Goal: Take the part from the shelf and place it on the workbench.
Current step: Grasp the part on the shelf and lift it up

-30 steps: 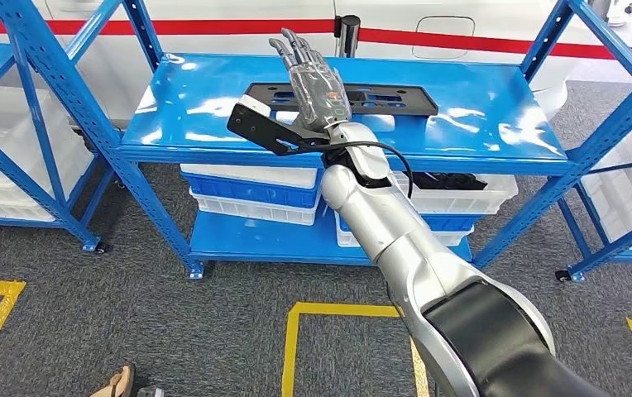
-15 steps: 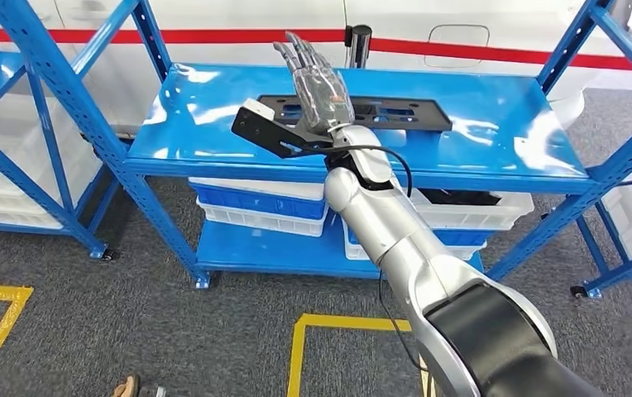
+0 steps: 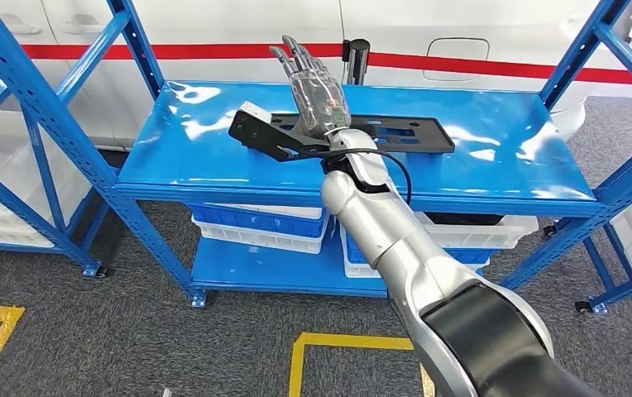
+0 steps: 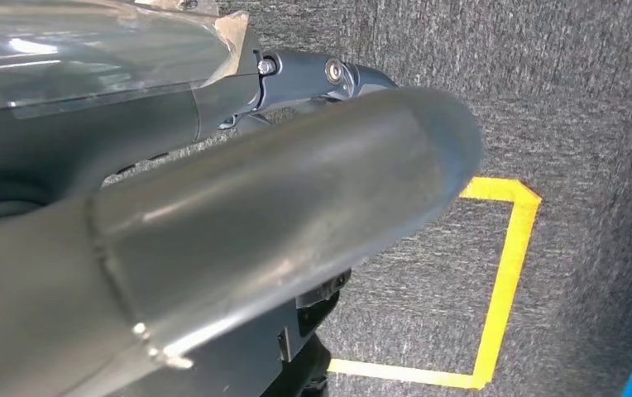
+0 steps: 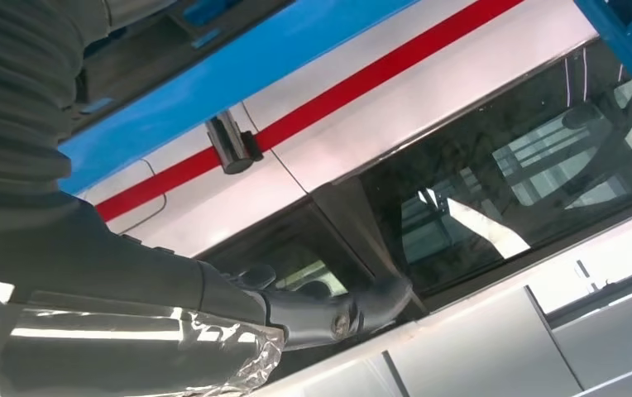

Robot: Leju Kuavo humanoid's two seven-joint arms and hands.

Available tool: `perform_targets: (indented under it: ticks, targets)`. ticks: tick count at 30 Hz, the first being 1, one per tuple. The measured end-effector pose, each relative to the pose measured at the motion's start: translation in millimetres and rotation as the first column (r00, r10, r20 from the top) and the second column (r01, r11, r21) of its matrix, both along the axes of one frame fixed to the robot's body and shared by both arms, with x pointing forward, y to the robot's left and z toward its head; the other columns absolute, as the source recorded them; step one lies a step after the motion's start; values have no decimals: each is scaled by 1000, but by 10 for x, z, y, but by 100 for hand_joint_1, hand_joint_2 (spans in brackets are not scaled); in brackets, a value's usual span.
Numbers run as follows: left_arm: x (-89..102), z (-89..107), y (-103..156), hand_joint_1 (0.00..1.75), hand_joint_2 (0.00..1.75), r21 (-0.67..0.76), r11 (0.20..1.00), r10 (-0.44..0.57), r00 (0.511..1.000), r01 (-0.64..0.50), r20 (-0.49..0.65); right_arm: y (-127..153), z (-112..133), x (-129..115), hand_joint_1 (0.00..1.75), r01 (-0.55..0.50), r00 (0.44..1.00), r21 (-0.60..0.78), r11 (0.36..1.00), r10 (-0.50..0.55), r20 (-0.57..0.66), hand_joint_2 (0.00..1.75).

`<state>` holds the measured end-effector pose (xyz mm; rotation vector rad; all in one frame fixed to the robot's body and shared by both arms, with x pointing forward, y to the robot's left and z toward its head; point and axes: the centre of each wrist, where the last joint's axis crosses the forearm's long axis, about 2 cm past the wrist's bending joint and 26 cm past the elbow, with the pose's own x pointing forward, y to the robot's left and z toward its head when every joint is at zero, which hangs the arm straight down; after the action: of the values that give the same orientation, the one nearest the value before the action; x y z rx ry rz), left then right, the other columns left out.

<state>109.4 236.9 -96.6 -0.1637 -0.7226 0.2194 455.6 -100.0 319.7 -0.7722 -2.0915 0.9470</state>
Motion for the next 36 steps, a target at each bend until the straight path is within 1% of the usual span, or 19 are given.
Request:
perform_targets:
  ticks: [3,8,10,13,18,23,29,33,36]
  targets:
    - [3,1,-2,0,0,-1,1000,-17,1000,17,0,-40,-68,-4,0,7,1000,-15,1000,-7,4,175]
    - [-2,2,-18,0,0,-1,997,-72,997,72,-11,-196,-367,-52,0,59,998,-55,997,-61,-36,175]
    - [-5,2,-26,0,0,-3,996,-91,996,91,-15,-278,-436,-67,0,82,996,-65,995,-84,-39,175]
    - [6,5,-28,0,0,-4,994,-105,994,105,-15,-398,-477,-85,0,112,993,-69,991,-114,-29,175]
    - [11,6,-29,0,0,-7,993,-116,993,116,-11,-592,-473,-141,0,148,989,-43,988,-148,0,175]
    - [-5,3,-34,0,0,-9,992,-129,992,129,-12,-789,-634,-242,0,169,985,-41,985,-170,-11,175]
    - [1,-1,15,0,0,0,991,-131,991,131,-11,-907,-639,-277,0,185,983,-33,982,-185,6,175]
    - [4,2,-1,0,0,-2,991,-134,991,134,-9,-1003,-624,-288,0,201,980,-24,979,-200,16,175]
    - [7,5,-27,0,0,-6,991,-136,991,136,-7,-1136,-708,-315,0,219,976,-28,975,-219,-1,175]
